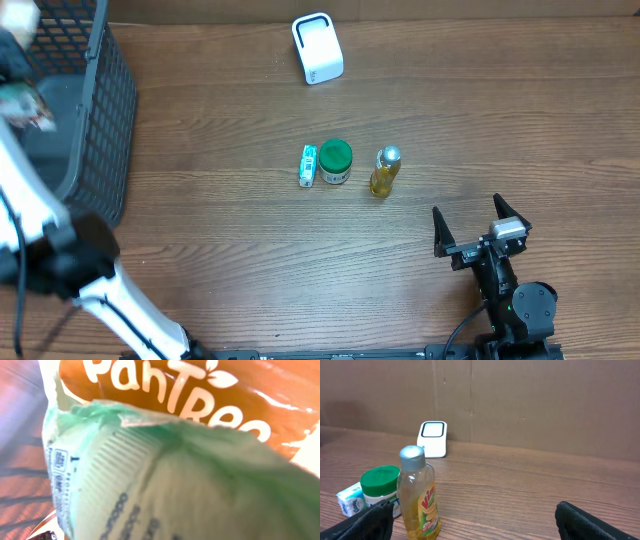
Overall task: Scan the item barcode
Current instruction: 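Grasp the PanTree wipes pack with the left gripper and lift it out, then carry the wipes pack forward and lower it onto the table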
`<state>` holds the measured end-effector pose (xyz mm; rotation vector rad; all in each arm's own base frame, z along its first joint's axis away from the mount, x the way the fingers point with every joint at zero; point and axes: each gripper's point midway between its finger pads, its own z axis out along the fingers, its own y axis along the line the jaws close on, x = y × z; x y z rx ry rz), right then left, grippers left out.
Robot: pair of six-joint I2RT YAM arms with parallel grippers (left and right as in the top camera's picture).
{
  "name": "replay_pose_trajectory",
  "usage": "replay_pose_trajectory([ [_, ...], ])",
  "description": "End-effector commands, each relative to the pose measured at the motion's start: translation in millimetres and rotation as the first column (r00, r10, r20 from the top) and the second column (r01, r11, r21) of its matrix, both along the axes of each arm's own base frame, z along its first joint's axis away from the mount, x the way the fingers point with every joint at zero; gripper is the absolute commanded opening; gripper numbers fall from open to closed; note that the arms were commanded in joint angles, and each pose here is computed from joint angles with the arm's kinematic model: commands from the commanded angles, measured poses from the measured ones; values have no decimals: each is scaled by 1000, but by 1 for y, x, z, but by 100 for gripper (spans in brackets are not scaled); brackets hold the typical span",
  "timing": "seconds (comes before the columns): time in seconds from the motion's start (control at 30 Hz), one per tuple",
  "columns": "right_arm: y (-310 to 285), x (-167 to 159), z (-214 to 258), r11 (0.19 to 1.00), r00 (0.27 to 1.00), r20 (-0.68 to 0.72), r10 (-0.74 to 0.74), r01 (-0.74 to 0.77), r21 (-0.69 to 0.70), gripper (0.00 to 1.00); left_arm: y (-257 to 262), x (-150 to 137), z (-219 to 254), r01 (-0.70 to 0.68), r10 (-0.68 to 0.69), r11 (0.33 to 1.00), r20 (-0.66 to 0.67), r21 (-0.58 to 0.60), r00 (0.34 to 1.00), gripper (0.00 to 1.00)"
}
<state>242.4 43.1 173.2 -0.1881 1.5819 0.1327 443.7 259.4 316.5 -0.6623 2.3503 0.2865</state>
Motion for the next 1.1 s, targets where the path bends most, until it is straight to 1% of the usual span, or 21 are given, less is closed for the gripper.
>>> replay_pose_trajectory([
  [0.0, -2, 0, -2, 1000, 1000, 1, -8, 8, -1, 100, -53, -32, 101, 78, -66, 996, 264, -35, 962, 16],
  [0.1, -2, 0, -2, 1000, 1000, 1, -8, 8, -1, 100, -85, -50, 128, 135, -105, 988, 329, -69, 939, 16],
  [0.17, -2, 0, -2, 1000, 1000, 1, -8, 8, -1, 100, -105, -60, 139, 173, -136, 982, 349, -79, 927, 16],
  [0.27, -2, 0, -2, 1000, 1000, 1, -8, 8, -1, 100, -140, -71, 148, 232, -185, 968, 356, -93, 916, 15],
  [0.33, -2, 0, -2, 1000, 1000, 1, -8, 8, -1, 100, -164, -76, 146, 278, -228, 955, 337, -105, 913, 17],
  [0.4, -2, 0, -2, 1000, 1000, 1, -8, 8, -1, 100, -187, -79, 138, 325, -276, 937, 300, -128, 913, 17],
  [0.6, -2, 0, -2, 1000, 1000, 1, -8, 8, -1, 100, -233, -86, 104, 385, -362, 907, 147, -173, 920, 16],
  [0.67, -2, 0, -2, 1000, 1000, 1, -8, 8, -1, 100, -249, -86, 95, 415, -400, 888, 114, -199, 909, 16],
  [0.73, -2, 0, -2, 1000, 1000, 1, -8, 8, -1, 100, -262, -83, 90, 429, -416, 876, 105, -223, 903, 13],
  [0.93, -2, 0, -2, 1000, 1000, 1, -8, 8, -1, 100, -301, -76, 63, 465, -477, 839, 31, -282, 878, 12],
  [1.03, -2, 0, -2, 1000, 1000, 1, -8, 8, -1, 100, -308, -76, 40, 430, -464, 854, -53, -293, 884, 13],
  [1.07, -2, 0, -2, 1000, 1000, 1, -8, 8, -1, 100, -308, -77, 24, 385, -431, 876, -113, -290, 895, 13],
])
